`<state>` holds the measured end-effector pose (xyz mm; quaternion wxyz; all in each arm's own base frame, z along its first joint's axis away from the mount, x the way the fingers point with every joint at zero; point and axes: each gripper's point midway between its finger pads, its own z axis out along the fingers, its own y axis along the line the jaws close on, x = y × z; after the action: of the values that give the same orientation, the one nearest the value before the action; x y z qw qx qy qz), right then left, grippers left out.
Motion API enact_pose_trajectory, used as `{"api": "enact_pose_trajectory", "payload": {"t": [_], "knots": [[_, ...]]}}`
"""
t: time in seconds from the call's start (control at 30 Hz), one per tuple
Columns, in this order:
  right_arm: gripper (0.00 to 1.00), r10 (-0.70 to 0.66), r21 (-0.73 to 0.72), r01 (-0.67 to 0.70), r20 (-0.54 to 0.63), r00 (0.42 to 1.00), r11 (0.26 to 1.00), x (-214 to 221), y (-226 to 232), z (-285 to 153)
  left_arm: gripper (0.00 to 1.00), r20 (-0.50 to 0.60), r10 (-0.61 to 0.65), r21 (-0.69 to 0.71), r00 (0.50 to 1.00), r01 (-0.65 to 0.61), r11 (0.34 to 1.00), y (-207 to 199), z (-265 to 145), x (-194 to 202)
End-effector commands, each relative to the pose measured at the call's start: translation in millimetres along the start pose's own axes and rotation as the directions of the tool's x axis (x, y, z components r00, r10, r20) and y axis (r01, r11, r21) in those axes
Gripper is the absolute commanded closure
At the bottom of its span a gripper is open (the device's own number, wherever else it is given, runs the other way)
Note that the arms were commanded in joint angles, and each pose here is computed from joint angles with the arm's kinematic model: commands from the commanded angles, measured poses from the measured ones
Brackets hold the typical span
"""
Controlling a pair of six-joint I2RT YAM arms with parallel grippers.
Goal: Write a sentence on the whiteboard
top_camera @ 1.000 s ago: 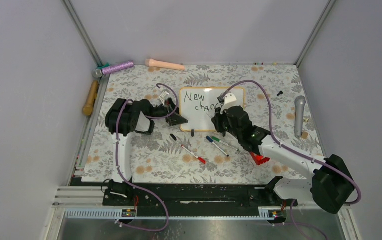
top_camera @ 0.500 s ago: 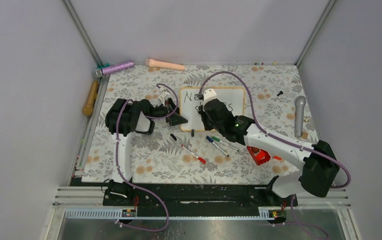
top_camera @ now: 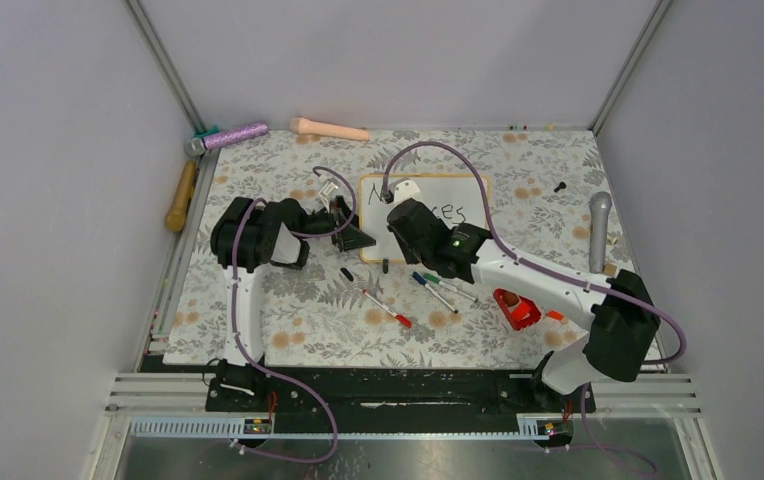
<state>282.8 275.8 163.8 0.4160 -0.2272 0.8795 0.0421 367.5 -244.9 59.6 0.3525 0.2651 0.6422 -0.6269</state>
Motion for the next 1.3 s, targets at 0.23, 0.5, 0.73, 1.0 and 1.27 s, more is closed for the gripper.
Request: {"api": "enact_pose_trajectory", "payload": {"t": [0.23,0.5,0.73,1.0,1.27], "knots": [[1.0,-0.051,0.102,0.055,-0.041,0.998,0.993,-12,5,12,0.01,-0.014,-0.065,-0.011,0.998,0.065,0.998,5,-1,13],[1.0,0.175,0.197,-0.179,0.037,0.984,0.964,-27,-1,5,0.01,-0.013,-0.066,-0.012,0.998,0.066,0.998,5,-1,13],[1.0,0.279,0.231,-0.289,0.075,0.957,0.929,-26,-9,-5,0.01,-0.014,-0.065,-0.011,0.998,0.065,0.998,5,-1,13],[1.0,0.252,0.378,-0.274,0.105,0.962,0.884,-28,-15,-9,0.01,-0.013,-0.064,-0.011,0.998,0.064,0.998,5,-1,13],[1.0,0.196,0.37,-0.193,0.03,0.98,0.909,-19,-2,11,0.01,-0.014,-0.067,-0.011,0.998,0.067,0.998,5,-1,13]]}}
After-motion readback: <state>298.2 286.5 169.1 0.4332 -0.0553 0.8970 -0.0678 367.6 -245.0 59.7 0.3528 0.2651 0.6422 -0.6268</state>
